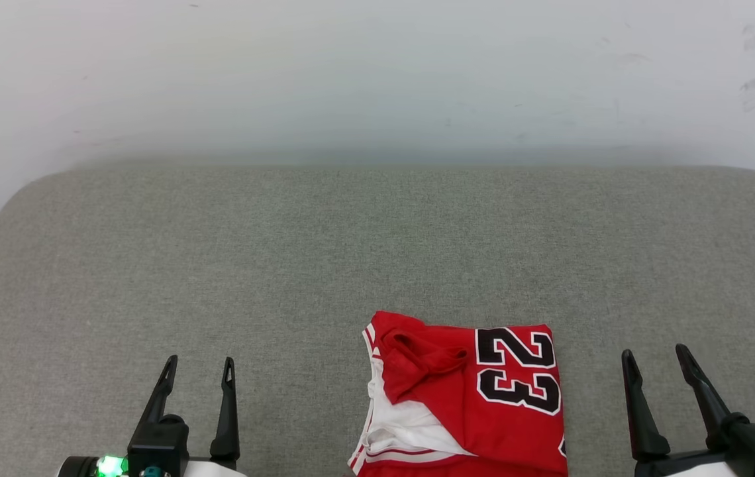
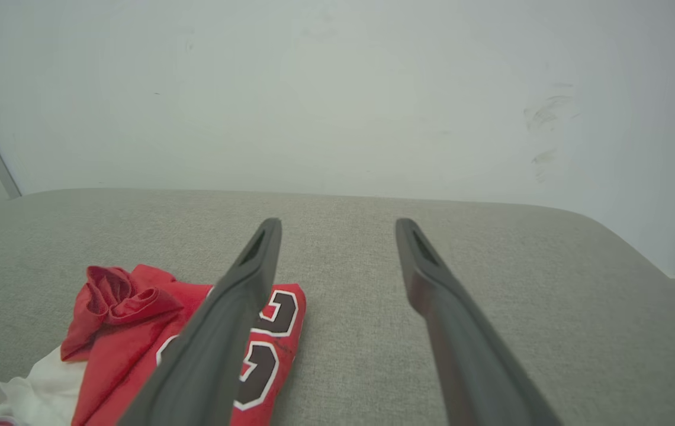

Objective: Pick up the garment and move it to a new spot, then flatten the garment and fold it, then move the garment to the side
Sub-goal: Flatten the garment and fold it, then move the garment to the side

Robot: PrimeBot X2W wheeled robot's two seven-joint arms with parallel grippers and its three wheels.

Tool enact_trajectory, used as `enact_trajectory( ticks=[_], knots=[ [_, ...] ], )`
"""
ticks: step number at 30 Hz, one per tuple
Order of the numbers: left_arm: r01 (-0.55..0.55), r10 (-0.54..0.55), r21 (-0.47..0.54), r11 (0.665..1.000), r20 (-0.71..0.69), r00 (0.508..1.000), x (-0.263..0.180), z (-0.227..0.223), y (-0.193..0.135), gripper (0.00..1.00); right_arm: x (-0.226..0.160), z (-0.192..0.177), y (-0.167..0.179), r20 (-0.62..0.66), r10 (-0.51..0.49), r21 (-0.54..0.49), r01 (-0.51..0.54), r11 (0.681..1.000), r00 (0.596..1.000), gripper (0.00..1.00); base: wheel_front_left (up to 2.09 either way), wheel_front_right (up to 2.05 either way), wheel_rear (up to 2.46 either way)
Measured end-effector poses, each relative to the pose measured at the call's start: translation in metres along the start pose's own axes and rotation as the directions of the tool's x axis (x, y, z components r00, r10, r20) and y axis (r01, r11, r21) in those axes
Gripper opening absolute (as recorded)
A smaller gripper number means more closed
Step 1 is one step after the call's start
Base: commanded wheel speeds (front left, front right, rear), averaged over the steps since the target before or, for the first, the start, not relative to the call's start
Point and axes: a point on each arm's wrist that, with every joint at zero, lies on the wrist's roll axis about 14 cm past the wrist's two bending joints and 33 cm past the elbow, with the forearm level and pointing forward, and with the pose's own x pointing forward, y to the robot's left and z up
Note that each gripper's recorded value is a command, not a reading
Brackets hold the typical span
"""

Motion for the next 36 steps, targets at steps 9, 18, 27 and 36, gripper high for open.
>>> enact_trajectory(
  ticks=[9,18,27,36],
  knots=[
    [-0.003,0.003,0.003,1.0,-0.007,1.0,-0.004,-0.002,0.002,1.0,-0.008,-0.004,-0.003,-0.019,-0.013,0.01,0.013,1.0,1.0,1.0,0.0,0.0,0.0],
    [-0.01,0.01,0.0,1.0,-0.014,1.0,-0.005,-0.004,0.004,1.0,-0.005,-0.004,-0.006,-0.023,-0.02,0.013,0.02,1.0,1.0,1.0,0.0,0.0,0.0],
    [-0.021,0.021,-0.005,1.0,-0.022,1.0,-0.005,-0.006,0.006,1.0,0.043,0.054,-0.015,0.1,0.015,-0.068,-0.008,0.998,0.995,1.0,0.0,0.0,0.0],
    [-0.034,0.033,-0.008,0.999,-0.03,0.999,0.003,-0.009,0.009,1.0,0.093,0.058,0.022,-0.126,0.225,-0.088,-0.237,0.967,0.966,1.0,0.0,0.0,0.0]
  ],
)
